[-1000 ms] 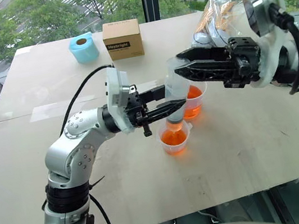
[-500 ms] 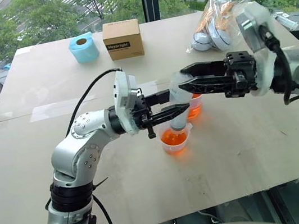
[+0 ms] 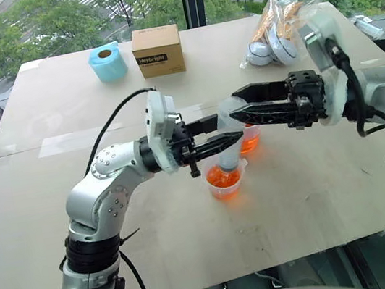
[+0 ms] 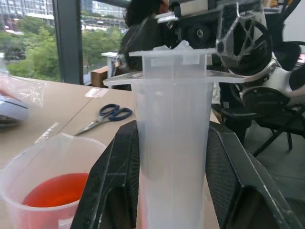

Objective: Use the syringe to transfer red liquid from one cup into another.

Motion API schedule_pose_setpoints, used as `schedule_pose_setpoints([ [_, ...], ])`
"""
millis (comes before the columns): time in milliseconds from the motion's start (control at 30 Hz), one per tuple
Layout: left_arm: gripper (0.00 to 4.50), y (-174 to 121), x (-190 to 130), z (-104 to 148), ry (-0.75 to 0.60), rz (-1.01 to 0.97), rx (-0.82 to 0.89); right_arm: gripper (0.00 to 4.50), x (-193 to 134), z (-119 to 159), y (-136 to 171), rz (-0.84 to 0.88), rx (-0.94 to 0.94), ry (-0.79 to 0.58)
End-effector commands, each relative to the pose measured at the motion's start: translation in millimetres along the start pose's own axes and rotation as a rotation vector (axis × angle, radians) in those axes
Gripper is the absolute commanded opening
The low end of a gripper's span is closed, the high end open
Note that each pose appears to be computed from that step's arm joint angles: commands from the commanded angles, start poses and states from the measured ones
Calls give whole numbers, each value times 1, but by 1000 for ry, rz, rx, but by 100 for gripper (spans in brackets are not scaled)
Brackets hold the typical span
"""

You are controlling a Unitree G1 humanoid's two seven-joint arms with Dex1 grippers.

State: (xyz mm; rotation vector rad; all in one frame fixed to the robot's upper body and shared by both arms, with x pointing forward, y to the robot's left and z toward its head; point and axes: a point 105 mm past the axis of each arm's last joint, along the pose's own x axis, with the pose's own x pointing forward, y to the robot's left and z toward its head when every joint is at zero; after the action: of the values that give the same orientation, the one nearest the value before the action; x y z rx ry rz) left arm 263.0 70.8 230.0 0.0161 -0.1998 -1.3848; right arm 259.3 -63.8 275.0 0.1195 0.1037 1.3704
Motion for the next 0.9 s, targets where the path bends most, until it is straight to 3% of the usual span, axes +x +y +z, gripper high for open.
schedule_pose_setpoints([
  [33, 145, -6, 1, 22, -64, -23, 75, 370, -12, 30, 6, 33, 32, -137],
  [233, 145, -4, 1, 33, -77, -11, 82, 370, -36, 45, 0, 14, 79, -231],
  [367, 145, 5, -6, 50, -43, 73, 84, 370, -55, 46, -19, -104, 76, -254],
  [600, 145, 31, -60, 72, 148, 306, 63, 370, -80, 20, -39, -270, 120, -224],
  [733, 145, 38, -101, 47, 352, 424, 23, 370, -93, -6, -45, -359, 118, -158],
  [900, 145, 55, -160, -17, 633, 597, -16, 370, -131, -73, -55, -500, 84, 143],
])
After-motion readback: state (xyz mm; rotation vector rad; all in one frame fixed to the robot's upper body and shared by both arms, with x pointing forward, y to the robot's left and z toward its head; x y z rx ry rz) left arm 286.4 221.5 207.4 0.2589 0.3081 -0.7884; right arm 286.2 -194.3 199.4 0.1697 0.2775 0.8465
